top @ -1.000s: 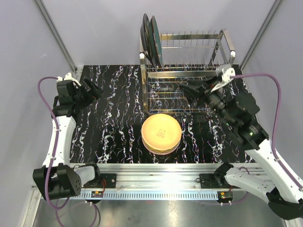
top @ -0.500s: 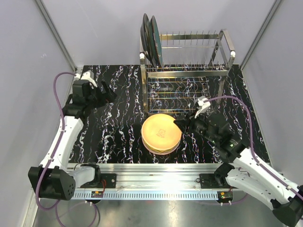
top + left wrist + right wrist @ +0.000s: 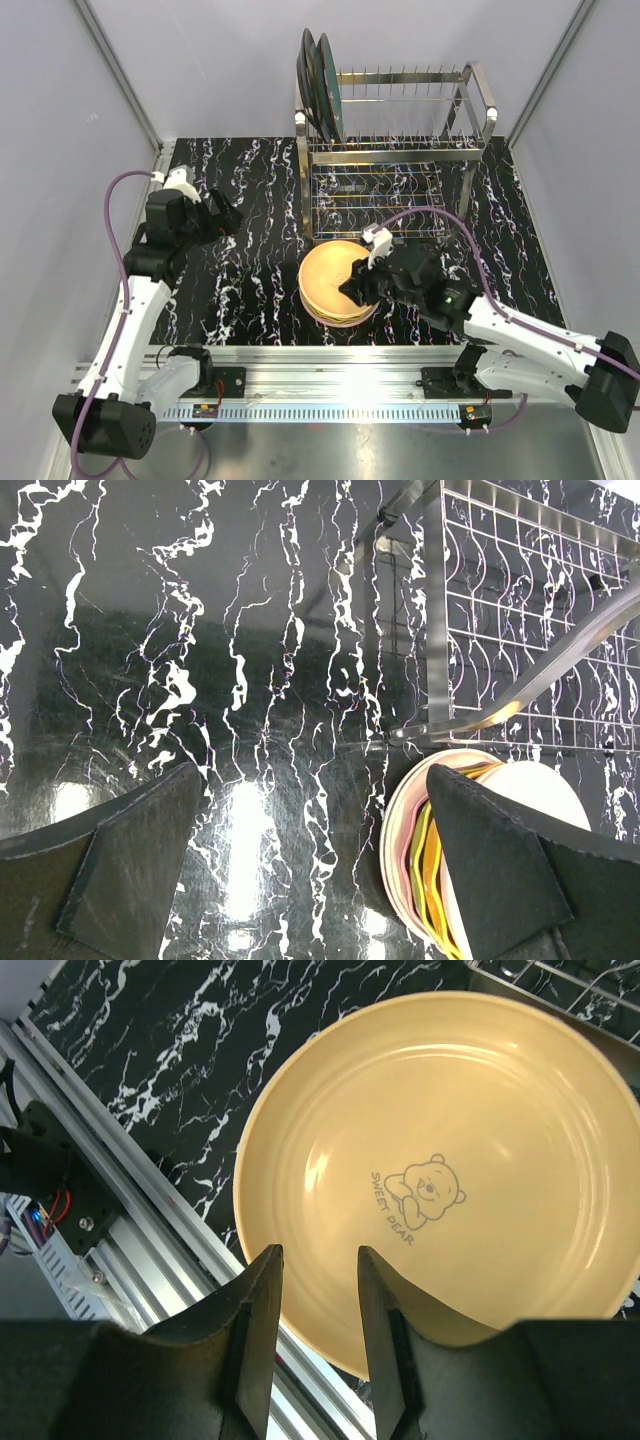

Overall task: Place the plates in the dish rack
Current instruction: Grab a plate with the right arm

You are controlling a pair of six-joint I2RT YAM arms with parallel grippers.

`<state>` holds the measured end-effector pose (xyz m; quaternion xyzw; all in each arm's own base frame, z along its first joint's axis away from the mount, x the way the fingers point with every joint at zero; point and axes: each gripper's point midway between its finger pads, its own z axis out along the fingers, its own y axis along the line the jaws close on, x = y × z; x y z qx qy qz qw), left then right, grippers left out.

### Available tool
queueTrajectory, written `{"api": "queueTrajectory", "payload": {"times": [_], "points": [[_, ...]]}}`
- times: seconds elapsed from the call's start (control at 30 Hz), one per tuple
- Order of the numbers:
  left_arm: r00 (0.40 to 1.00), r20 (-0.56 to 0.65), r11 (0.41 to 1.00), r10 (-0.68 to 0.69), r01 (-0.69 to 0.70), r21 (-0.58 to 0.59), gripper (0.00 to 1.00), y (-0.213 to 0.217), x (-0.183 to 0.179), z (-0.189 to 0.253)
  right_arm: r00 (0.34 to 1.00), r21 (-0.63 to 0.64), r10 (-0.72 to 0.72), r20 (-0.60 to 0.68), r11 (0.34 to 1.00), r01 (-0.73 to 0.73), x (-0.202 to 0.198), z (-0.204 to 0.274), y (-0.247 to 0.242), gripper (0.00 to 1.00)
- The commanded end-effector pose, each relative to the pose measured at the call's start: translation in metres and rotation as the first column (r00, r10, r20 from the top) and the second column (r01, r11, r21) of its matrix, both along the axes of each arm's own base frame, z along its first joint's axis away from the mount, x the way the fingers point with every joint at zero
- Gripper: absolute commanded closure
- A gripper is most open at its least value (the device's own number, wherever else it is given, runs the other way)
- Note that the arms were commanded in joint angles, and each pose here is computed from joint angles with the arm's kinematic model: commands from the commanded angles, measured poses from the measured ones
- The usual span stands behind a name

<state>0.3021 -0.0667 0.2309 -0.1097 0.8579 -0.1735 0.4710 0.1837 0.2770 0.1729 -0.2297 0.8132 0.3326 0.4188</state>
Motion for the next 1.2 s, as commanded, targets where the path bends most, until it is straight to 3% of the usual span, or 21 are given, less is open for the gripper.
{"api": "queueTrajectory", "payload": {"times": [0.0, 0.3, 0.63, 1.17], "points": [[0.999, 0.036, 1.0, 0.002, -0.002, 0.01, 0.01, 0.003, 0.008, 0.008, 1.0, -0.017, 0.019, 0.025, 1.0, -0.018, 0.003, 0.01, 0.011, 0.57], [0.999, 0.049, 1.0, -0.015, 0.016, -0.022, 0.01, 0.0, 0.007, 0.01, 0.995, -0.113, 0.102, -0.014, 0.988, -0.103, -0.009, -0.008, 0.011, 0.55], [0.998, 0.049, 0.998, -0.03, 0.033, -0.058, 0.01, -0.001, 0.007, 0.01, 0.973, -0.136, 0.218, -0.07, 0.965, -0.226, -0.031, -0.018, 0.01, 0.53], [0.998, 0.048, 0.997, -0.027, 0.03, -0.066, 0.01, 0.001, 0.008, 0.01, 0.966, -0.208, 0.239, -0.094, 0.944, -0.254, -0.034, -0.046, 0.009, 0.5]]}}
